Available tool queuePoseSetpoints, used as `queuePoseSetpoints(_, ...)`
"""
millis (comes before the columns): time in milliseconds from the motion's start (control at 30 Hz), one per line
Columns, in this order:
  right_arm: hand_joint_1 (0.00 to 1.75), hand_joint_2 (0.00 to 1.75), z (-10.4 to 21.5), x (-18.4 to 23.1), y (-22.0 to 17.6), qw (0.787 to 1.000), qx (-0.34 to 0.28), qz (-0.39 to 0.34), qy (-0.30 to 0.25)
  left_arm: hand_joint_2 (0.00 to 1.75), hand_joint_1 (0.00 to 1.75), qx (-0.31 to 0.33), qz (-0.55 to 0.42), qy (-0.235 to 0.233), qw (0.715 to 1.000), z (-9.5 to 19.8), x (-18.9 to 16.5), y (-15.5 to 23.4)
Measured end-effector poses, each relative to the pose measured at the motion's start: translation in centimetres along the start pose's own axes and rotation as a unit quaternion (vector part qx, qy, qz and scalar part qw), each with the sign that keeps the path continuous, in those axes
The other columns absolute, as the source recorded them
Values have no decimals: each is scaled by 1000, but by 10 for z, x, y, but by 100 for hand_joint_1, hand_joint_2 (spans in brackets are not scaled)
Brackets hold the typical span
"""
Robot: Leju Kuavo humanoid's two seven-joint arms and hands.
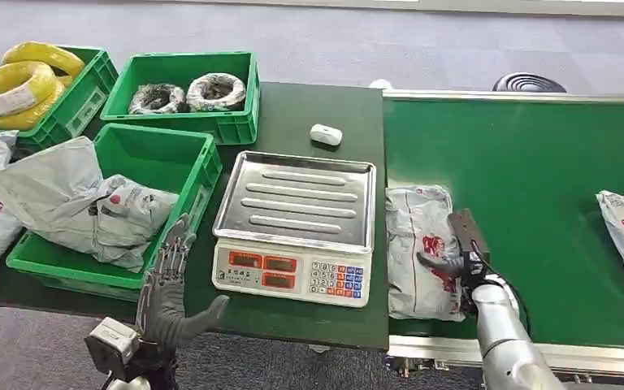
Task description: Moved the parcel from conveyor to table for the left to box.
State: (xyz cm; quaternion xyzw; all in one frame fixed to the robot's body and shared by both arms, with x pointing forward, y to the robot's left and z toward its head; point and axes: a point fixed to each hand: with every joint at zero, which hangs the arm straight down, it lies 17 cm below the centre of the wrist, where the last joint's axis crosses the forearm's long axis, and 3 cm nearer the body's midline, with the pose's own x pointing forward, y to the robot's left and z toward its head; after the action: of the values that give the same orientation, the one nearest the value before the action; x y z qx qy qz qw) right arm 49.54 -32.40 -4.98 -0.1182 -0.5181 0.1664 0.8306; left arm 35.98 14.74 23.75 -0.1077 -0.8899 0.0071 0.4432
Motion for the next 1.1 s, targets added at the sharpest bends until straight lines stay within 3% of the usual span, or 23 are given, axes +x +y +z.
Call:
queuePoseSetpoints(100,0,175,2,3,21,999,43,-15,-1,175,0,-8,4,-3,1000,-3,0,-3)
queuePoseSetpoints(133,141,175,2,0,22,999,47,-14,12,175,0,-10,4,-3,1000,-3,0,-3)
queuePoseSetpoints(167,175,175,2,-4,23,998,51,-9,33,175,0,-13,6,-3,1000,-3,0,-5)
queuePoseSetpoints(333,175,175,-1,-14,22,991,67,24,112,175,0,-22,5,-2,1000,-9,-1,-8)
queuePoseSetpoints(833,175,175,1,-25,17,989,52,21,139,175,0,-18,6,6,1000,-8,-3,-5)
queuePoseSetpoints(967,175,175,-6,-14,-2,995,-5,5,101,175,0,-16,2,6,1000,-6,-2,-5)
queuePoseSetpoints(1100,175,175,-12,49,-67,987,-154,-6,-33,175,0,-3,-21,-2,1000,-4,7,4)
